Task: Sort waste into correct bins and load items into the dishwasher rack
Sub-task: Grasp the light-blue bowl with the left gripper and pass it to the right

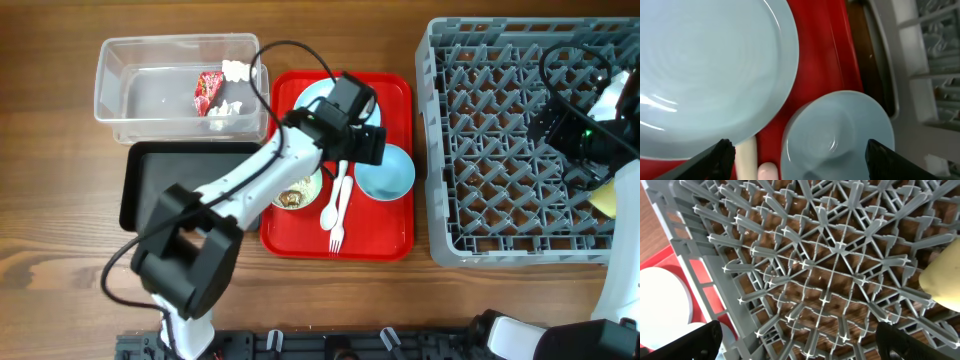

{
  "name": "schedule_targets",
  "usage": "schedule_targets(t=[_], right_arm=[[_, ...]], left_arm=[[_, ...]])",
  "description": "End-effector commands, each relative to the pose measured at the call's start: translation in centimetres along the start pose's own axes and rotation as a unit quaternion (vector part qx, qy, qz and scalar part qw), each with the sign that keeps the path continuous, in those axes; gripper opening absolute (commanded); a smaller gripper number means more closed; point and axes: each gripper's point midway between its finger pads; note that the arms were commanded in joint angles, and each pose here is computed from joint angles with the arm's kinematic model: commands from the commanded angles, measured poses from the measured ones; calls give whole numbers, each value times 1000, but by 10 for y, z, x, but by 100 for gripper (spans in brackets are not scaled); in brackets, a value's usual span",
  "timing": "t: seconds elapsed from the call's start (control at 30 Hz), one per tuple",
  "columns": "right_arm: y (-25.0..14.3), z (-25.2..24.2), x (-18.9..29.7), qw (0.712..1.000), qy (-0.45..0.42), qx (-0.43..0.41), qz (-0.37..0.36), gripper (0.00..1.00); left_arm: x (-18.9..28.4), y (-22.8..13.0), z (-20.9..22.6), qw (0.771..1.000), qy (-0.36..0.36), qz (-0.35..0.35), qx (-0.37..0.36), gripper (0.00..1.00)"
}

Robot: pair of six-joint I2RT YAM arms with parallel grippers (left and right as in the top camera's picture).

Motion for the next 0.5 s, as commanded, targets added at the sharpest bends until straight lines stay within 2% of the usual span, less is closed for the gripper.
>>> schedule_targets(t=[0.0,0.03,0.1,0.2,0.23,0.33,0.47], right_arm=[[2,-3,3,1000,-13,-5,-5,99],[2,-3,3,1000,-13,-6,-5,99],[2,-3,3,1000,-13,-6,-5,99],[3,-3,3,1000,-13,-6,-5,99],[3,-3,3,1000,-13,-6,-5,99],[3,3,3,1000,4,15,-5,99],[7,44,8,989,121,83,-23,95]], left_arm=[[-28,-18,6,999,13,33,-6,80],[-33,-21,9,999,18,39,-5,78],[-40,-26,14,999,25,49,-1,65],[-40,-30,17,998,30,56,0,17],[-38,-30,18,998,31,56,0,4],[-19,-22,20,998,30,48,9,4],[24,8,19,1000,11,1,22,4]])
Point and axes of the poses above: each gripper's point midway between its finger pads, its own x axis back along the fingers, its own z axis along the line the jaws close on, y = z × x, and after that the axes turned 11 degrees about x, right-handed
